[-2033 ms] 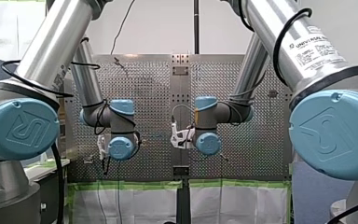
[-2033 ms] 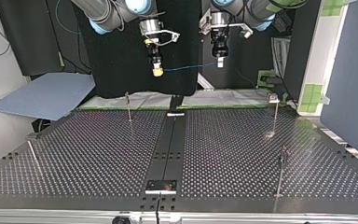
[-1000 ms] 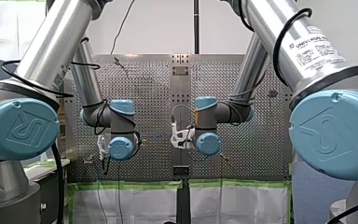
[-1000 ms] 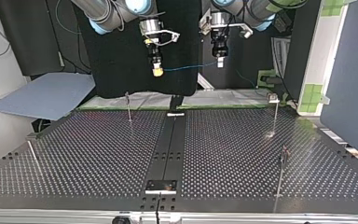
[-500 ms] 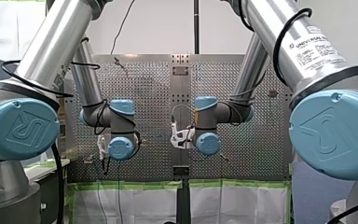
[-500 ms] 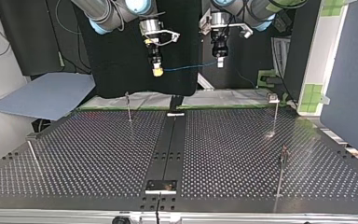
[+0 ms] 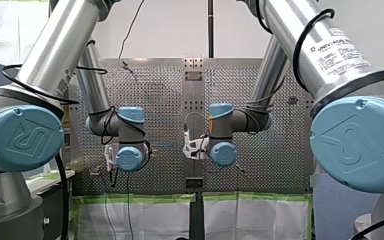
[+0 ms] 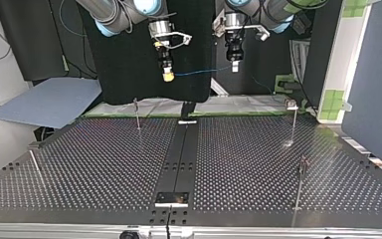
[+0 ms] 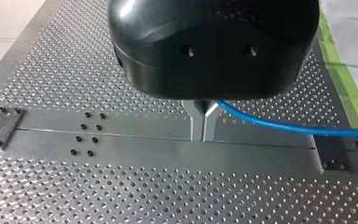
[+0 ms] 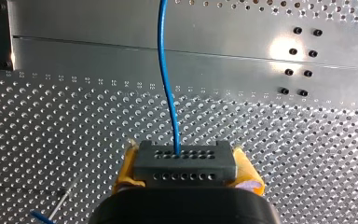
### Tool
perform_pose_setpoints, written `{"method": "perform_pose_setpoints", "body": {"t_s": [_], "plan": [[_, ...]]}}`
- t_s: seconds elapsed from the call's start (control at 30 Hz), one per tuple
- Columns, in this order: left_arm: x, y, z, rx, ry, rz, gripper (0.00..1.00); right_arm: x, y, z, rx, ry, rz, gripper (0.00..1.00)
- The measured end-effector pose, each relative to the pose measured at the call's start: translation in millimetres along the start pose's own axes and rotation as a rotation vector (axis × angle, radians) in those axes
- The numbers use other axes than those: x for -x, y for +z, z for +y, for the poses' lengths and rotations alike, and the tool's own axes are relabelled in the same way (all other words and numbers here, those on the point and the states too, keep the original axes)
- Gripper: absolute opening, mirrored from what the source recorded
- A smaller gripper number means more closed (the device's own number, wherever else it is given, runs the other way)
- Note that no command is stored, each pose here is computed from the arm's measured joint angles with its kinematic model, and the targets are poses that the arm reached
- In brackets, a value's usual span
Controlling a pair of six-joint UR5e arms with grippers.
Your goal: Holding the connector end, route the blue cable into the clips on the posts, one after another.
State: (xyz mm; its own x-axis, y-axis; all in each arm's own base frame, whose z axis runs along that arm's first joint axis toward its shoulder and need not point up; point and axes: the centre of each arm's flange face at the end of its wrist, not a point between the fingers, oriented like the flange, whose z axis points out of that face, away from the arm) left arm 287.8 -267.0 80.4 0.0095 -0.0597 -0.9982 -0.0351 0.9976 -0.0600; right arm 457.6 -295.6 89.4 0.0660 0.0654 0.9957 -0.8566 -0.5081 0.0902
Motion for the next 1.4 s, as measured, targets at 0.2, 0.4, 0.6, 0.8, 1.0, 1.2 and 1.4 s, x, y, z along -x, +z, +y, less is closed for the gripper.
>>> {"method": "perform_pose_setpoints", "body": {"t_s": [0.2,0.4,0.6,0.8,1.0,1.2,1.4], "plan": [[0.0,0.0,0.0,0.0,0.0,0.0,0.0,0.0,0.0,0.0,0.0,0.0,0.0,0.0],[0.0,0.0,0.0,0.0,0.0,0.0,0.0,0.0,0.0,0.0,0.0,0.0,0.0,0.0],[0.0,0.0,0.0,0.0,0.0,0.0,0.0,0.0,0.0,0.0,0.0,0.0,0.0,0.0],[-0.5,-0.4,-0.1,-0.001,0.001,0.001,0.0,-0.1,0.1,0.0,0.0,0.0,0.0,0.0],[-16.3,-5.2,1.9,-0.002,0.029,0.036,0.0,0.0,0.0,0.0,0.0,0.0,0.0,0.0],[-23.4,-7.1,3.4,-0.002,0.04,0.051,0.0,0.0,0.0,0.0,0.0,0.0,0.0,0.0],[-23.8,-7.2,3.5,-0.002,0.041,0.052,0.0,0.0,0.0,0.0,0.0,0.0,0.0,0.0]]}}
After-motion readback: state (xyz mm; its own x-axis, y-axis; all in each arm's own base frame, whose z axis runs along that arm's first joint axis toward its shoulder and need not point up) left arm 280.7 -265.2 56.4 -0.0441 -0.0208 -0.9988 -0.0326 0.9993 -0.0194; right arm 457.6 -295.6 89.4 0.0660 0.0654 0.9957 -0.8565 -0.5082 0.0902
